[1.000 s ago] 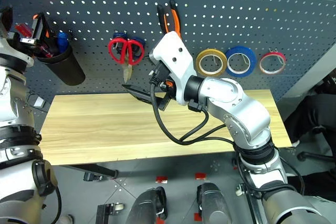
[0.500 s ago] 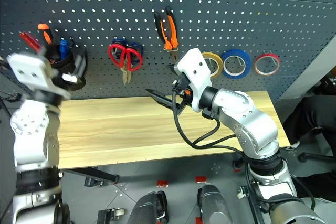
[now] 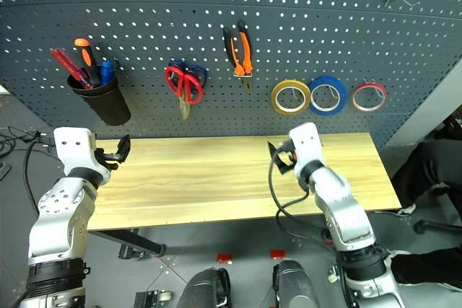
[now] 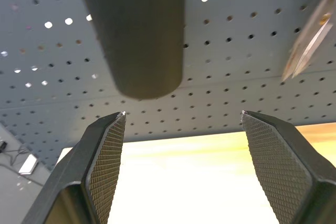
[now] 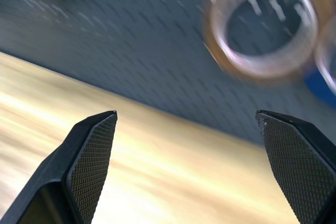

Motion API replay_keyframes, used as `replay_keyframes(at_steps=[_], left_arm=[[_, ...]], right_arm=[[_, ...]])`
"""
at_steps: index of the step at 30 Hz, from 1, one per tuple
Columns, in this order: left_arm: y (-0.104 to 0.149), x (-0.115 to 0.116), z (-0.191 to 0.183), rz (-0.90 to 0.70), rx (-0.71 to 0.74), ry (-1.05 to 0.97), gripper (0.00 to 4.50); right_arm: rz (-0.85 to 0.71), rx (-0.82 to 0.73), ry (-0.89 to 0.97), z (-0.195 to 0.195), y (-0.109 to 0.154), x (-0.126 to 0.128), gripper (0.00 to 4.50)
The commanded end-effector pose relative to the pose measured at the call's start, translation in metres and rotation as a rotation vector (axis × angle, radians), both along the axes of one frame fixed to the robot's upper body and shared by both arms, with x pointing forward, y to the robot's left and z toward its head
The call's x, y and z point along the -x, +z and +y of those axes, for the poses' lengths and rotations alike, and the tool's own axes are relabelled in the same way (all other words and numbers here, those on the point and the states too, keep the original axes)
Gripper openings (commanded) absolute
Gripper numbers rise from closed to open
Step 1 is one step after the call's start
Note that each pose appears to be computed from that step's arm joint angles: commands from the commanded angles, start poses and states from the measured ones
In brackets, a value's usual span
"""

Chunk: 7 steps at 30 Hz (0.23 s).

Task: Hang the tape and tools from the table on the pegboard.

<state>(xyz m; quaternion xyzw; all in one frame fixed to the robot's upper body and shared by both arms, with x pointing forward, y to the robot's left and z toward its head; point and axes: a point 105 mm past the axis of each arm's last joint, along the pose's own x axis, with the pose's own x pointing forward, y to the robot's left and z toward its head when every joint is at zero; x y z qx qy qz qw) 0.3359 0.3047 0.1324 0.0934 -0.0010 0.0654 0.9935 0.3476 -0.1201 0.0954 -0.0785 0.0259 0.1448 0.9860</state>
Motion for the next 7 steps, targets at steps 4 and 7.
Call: replay_keyframes(at_steps=[4,7], left_arm=[[-0.009,0.000,-0.012,-0.014,0.069,-0.001,3.71],[-0.015,0.003,-0.013,-0.012,0.078,0.007,3.71]], right_arm=[[-0.061,0.015,-0.155,-0.045,-0.013,-0.007,4.50],[-0.061,0.054,-0.159,-0.056,-0.023,-0.007,4.50]])
